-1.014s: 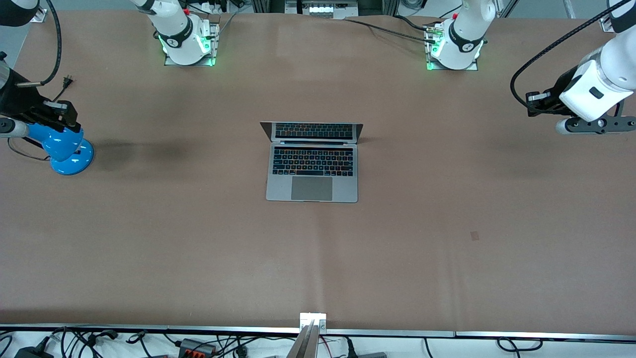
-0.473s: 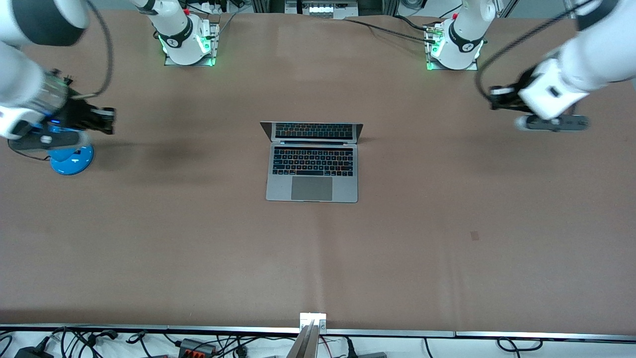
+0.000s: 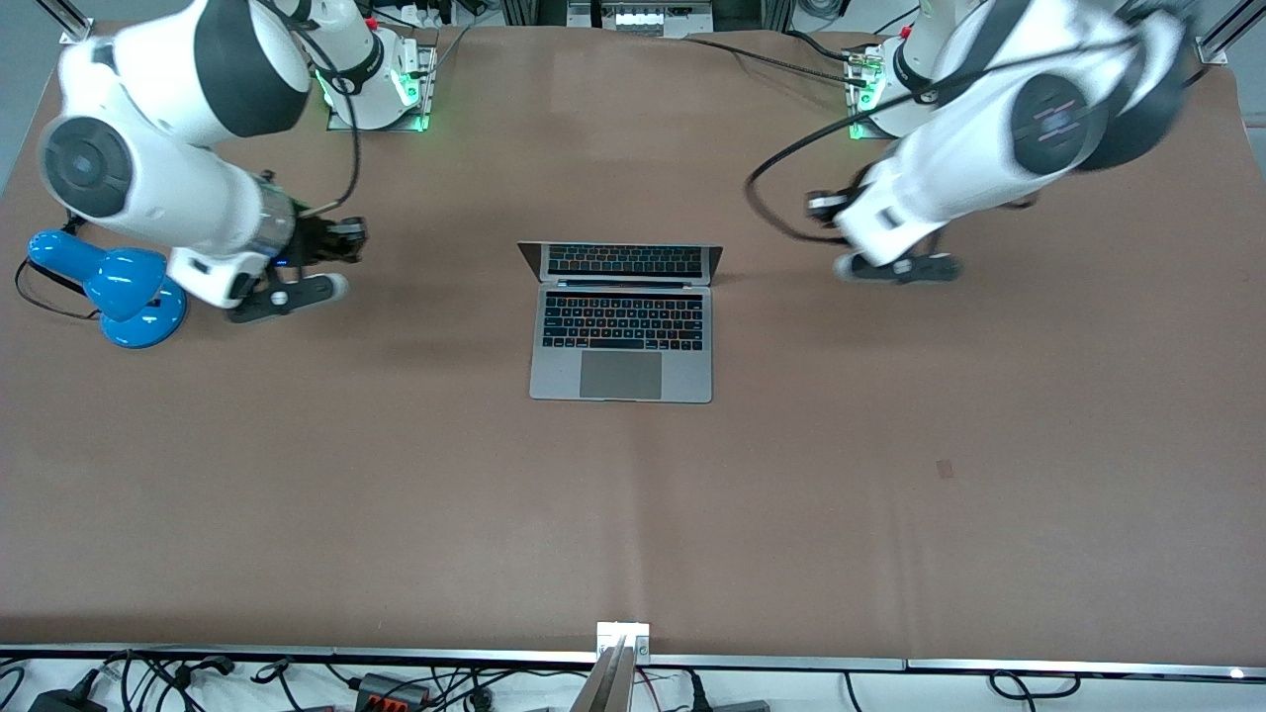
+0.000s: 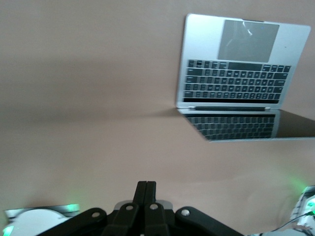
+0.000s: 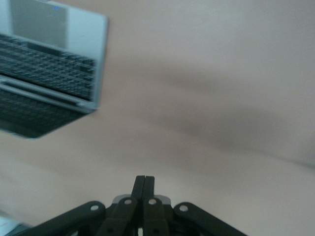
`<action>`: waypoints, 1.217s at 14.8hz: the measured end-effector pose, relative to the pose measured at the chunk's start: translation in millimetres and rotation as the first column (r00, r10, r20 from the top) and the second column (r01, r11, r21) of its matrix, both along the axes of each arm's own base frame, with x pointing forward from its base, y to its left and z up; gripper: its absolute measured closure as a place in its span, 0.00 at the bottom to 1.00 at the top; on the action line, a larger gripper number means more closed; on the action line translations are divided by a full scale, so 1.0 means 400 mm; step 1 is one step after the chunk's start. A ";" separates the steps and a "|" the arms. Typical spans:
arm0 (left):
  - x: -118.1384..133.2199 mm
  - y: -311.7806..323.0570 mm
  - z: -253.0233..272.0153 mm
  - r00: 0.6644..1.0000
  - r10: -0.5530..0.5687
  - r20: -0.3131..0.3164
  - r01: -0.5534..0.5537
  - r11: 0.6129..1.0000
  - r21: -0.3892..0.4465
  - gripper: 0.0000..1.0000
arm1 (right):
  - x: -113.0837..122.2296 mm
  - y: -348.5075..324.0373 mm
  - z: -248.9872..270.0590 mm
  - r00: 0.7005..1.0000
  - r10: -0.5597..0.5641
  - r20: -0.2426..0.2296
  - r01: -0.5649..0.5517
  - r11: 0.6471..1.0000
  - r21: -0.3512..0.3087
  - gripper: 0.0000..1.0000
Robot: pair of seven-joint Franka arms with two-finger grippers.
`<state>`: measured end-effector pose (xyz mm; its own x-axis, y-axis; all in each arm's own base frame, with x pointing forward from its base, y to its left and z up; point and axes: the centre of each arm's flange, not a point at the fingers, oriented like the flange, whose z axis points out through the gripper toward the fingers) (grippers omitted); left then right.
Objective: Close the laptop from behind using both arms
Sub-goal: 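Move the left gripper and the right gripper toward the laptop screen, then place both grippers behind the laptop screen's back edge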
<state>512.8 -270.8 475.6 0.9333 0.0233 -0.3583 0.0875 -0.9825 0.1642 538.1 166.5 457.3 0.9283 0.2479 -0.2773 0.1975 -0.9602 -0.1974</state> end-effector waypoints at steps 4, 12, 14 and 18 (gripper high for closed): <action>-0.019 -0.131 -0.126 0.998 0.012 -0.060 -0.014 1.000 -0.018 0.99 | -0.055 0.110 -0.060 0.998 -0.026 -0.059 0.029 0.998 0.049 0.99; -0.045 -0.235 -0.270 0.996 0.014 -0.087 -0.017 0.999 -0.034 0.99 | -0.212 0.369 -0.179 0.988 0.031 -0.149 -0.025 0.999 0.042 0.99; -0.053 -0.243 -0.267 0.998 0.006 -0.064 -0.008 1.000 -0.028 0.99 | -0.222 0.383 -0.190 0.987 0.039 -0.156 -0.034 0.999 0.040 0.99; -0.097 -0.270 -0.266 0.999 -0.015 -0.049 0.014 1.000 -0.016 0.99 | -0.227 0.397 -0.207 0.985 0.035 -0.170 -0.028 0.999 0.045 0.99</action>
<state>474.2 -378.9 369.3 0.9147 0.0039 -0.4041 0.0817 -0.9811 0.1755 447.3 325.3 374.3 0.8600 0.2911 -0.4192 0.1875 -0.9441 -0.2710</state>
